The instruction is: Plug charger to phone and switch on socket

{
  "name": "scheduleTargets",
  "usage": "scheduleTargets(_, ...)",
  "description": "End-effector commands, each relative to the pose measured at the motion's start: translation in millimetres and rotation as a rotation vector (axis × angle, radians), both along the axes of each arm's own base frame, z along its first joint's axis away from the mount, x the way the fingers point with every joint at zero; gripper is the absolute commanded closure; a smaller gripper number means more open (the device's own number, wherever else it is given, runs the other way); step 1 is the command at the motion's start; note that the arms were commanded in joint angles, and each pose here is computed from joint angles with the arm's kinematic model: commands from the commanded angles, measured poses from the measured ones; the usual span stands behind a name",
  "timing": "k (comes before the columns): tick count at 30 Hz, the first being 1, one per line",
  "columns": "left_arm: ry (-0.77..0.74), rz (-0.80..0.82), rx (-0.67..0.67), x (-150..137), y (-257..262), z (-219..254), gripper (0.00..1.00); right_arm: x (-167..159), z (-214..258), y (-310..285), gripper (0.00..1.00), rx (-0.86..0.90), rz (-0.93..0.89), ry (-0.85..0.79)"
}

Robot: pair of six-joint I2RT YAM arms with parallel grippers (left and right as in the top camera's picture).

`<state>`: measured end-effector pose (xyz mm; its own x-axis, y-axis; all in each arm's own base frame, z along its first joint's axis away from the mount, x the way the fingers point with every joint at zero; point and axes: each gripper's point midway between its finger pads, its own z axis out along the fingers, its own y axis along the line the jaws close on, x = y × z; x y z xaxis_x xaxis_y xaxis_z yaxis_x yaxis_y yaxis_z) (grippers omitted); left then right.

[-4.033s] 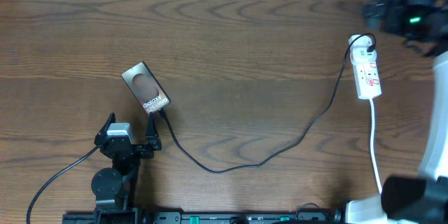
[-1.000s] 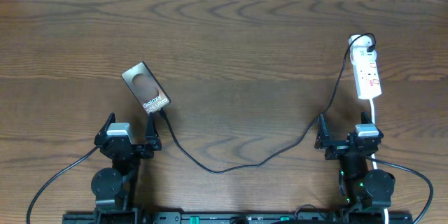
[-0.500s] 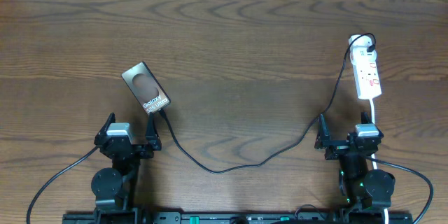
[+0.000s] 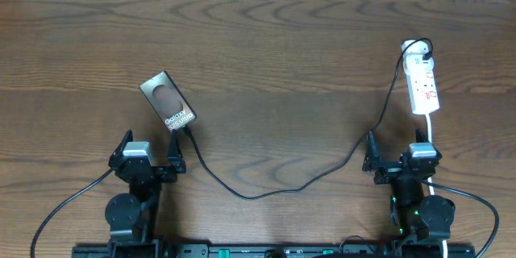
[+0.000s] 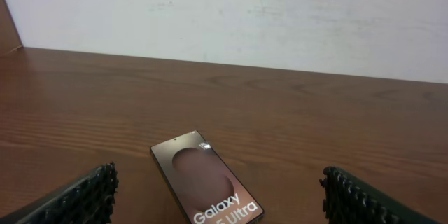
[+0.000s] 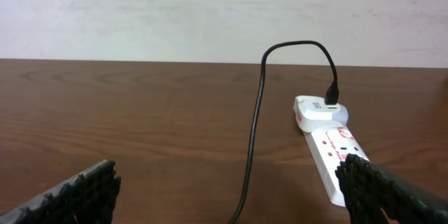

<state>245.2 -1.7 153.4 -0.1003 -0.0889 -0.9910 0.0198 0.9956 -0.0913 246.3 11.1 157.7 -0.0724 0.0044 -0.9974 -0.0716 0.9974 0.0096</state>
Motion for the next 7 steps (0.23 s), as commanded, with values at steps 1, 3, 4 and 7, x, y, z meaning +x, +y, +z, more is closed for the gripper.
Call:
scheduleTargets(1,0.046,-0.015,0.01,-1.2,-2.2,-14.0,0.09,-0.3,0.0,-1.2,0.01,-0.012,-0.008,-0.003)
scheduleTargets(3,0.046,-0.016,0.01,-1.2,-2.2,-14.0,0.09,-0.3,0.0,-1.2,0.01,-0.012,-0.008,-0.003)
scheduleTargets(4,0.046,-0.015,0.01,-1.2,-2.2,-14.0,0.09,-0.3,0.0,-1.2,0.01,-0.012,-0.008,-0.003)
scheduleTargets(7,0.046,-0.015,0.01,-1.2,-2.2,-14.0,0.09,-0.3,0.0,-1.2,0.01,-0.012,-0.008,-0.003)
